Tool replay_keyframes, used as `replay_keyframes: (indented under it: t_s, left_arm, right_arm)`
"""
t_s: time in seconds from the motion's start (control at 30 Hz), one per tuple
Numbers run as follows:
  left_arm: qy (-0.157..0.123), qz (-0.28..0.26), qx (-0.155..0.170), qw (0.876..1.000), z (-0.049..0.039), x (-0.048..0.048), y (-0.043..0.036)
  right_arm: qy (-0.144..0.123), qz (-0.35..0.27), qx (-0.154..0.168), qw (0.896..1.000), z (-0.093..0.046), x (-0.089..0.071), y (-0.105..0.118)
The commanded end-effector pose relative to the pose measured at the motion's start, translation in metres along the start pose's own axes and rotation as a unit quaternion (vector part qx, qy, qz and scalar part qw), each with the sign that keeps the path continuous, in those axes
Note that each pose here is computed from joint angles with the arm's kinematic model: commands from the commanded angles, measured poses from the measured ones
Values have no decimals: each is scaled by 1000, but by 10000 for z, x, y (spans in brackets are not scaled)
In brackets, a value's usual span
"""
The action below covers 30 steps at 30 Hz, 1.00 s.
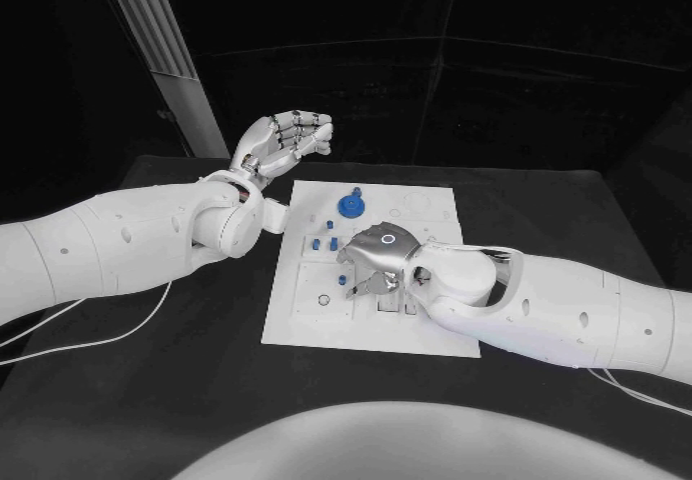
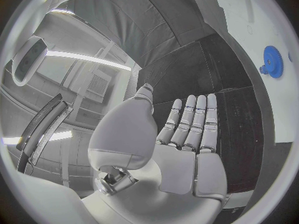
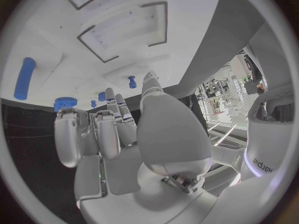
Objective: Assemble the parts on the task board
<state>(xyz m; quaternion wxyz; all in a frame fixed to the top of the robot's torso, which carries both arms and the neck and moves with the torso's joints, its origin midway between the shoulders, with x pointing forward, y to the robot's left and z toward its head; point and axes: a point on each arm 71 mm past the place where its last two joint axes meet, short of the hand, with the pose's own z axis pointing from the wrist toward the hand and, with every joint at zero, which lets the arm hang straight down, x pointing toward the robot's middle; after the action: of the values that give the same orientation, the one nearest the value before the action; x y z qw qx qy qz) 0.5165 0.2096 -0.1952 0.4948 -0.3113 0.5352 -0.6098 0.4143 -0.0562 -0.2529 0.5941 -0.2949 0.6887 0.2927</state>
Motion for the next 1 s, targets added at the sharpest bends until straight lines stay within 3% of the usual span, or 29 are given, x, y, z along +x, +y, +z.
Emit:
replay_keyframes:
  t_s: [0.03, 0.17, 0.37, 0.63, 0.8, 1.0]
  left_arm:
    - [3, -4, 67, 998, 2, 4, -100]
    - [3, -4, 67, 998, 5, 0, -94]
    - [2, -3, 67, 998, 15, 2, -86]
    - [2, -2, 67, 998, 18, 1, -84]
    - [2, -2, 67, 998, 18, 1, -83]
    - [2, -2, 66, 998, 15, -2, -82]
  right_arm:
    - [-102, 77, 8, 992, -129, -190, -74]
    - [-143, 171, 38, 974, -332, -432, -340]
    - [-145, 218, 77, 962, -570, -633, -693]
    - [-81, 175, 102, 976, -735, -590, -916]
    - [-40, 130, 113, 984, -738, -518, -941]
    - [1, 91, 132, 987, -712, -399, -932]
